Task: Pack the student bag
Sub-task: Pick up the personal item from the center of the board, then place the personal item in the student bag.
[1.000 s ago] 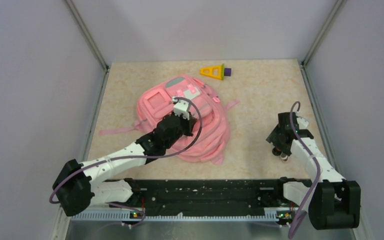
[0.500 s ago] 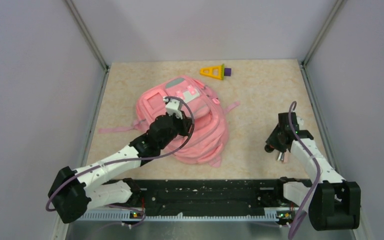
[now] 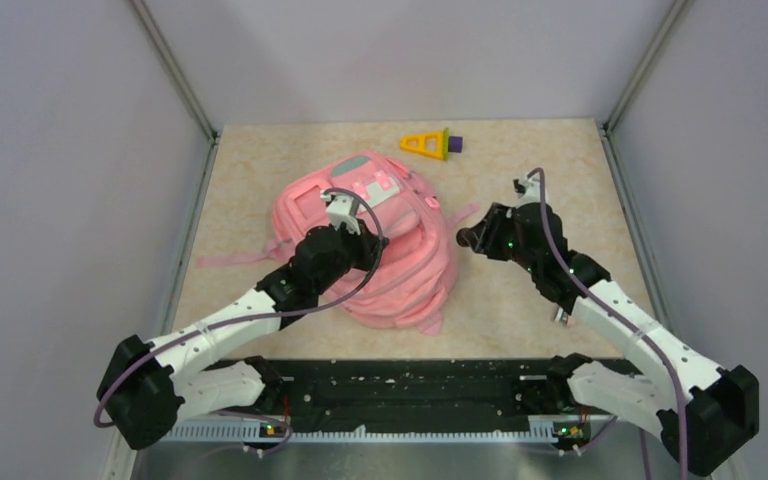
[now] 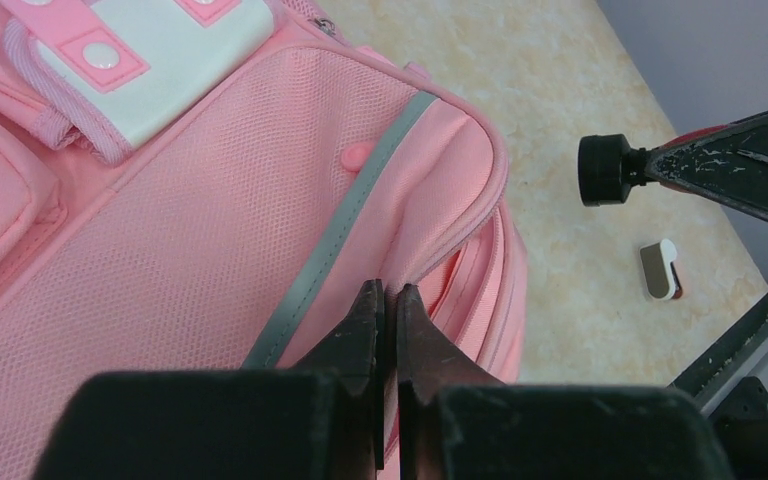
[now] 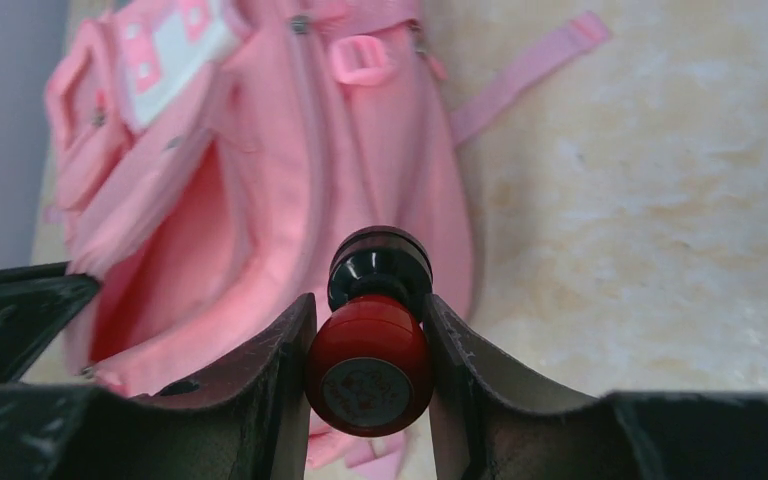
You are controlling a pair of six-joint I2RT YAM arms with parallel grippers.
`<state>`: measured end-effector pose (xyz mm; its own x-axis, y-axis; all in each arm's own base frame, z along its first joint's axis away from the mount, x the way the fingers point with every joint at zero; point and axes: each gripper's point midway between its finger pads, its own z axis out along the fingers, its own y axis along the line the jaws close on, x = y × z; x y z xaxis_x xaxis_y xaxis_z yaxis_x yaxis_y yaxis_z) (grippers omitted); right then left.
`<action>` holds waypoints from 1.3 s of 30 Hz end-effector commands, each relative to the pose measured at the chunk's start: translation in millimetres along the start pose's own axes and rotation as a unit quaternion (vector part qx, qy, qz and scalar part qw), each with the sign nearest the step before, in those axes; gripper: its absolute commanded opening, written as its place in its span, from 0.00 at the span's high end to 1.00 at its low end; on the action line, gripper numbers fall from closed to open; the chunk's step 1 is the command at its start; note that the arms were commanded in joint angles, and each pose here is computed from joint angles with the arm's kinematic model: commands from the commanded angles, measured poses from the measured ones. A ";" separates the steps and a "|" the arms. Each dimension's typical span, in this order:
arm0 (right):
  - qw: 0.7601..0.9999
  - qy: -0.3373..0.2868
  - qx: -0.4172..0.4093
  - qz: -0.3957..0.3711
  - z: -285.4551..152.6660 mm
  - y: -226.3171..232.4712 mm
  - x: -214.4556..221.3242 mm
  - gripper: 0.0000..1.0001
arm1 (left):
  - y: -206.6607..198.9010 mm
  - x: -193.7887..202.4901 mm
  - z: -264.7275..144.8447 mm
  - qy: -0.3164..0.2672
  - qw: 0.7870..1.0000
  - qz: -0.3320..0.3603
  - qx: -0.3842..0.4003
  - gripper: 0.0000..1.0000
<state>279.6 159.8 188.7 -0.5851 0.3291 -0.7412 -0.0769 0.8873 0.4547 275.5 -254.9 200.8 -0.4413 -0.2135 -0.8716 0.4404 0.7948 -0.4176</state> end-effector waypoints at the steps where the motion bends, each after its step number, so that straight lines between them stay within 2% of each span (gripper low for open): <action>1: 0.990 -0.083 -0.114 -0.014 0.5 73.0 -37.9 1.00 | -20.8 -51.8 -4.5 -0.071 0.997 -0.036 0.023 1.00; 5: 0.979 -0.095 -0.181 -0.021 5.1 111.2 -32.4 1.00 | -18.8 -53.7 -5.4 -0.075 0.996 -0.042 0.017 1.00; 11: 0.972 -0.079 -0.220 -0.025 15.8 140.7 -9.8 1.00 | -19.2 -53.1 -4.7 -0.067 0.997 -0.042 0.014 1.00; 17: 0.973 -0.072 -0.213 -0.039 37.3 142.5 18.7 1.00 | -23.7 -57.4 -7.5 -0.072 0.996 -0.053 0.023 1.00; 23: 0.975 -0.108 -0.170 -0.096 61.9 134.4 47.4 1.00 | -29.3 -61.3 -7.1 -0.076 0.995 -0.062 0.034 1.00; 28: 0.973 -0.124 -0.168 -0.102 81.0 135.0 67.9 1.00 | -31.7 -61.3 -7.3 -0.074 0.995 -0.061 0.040 1.00; 35: 0.964 -0.167 -0.165 -0.129 102.3 150.6 58.4 1.00 | -28.4 -57.9 -9.3 -0.070 0.995 -0.061 0.034 1.00; 37: 0.961 -0.170 -0.159 -0.147 107.2 154.4 55.5 0.95 | -27.3 -57.1 -10.0 -0.069 0.995 -0.061 0.031 1.00; 39: 0.959 -0.169 -0.156 -0.165 109.0 156.0 54.8 0.84 | -25.8 -57.2 -9.9 -0.069 0.995 -0.060 0.027 1.00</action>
<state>309.4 345.8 150.1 -0.2771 0.2177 -0.9358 -0.4799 0.8124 0.3311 274.9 -255.6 205.2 -0.4800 -0.2621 -0.8372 0.3996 0.7843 -0.4746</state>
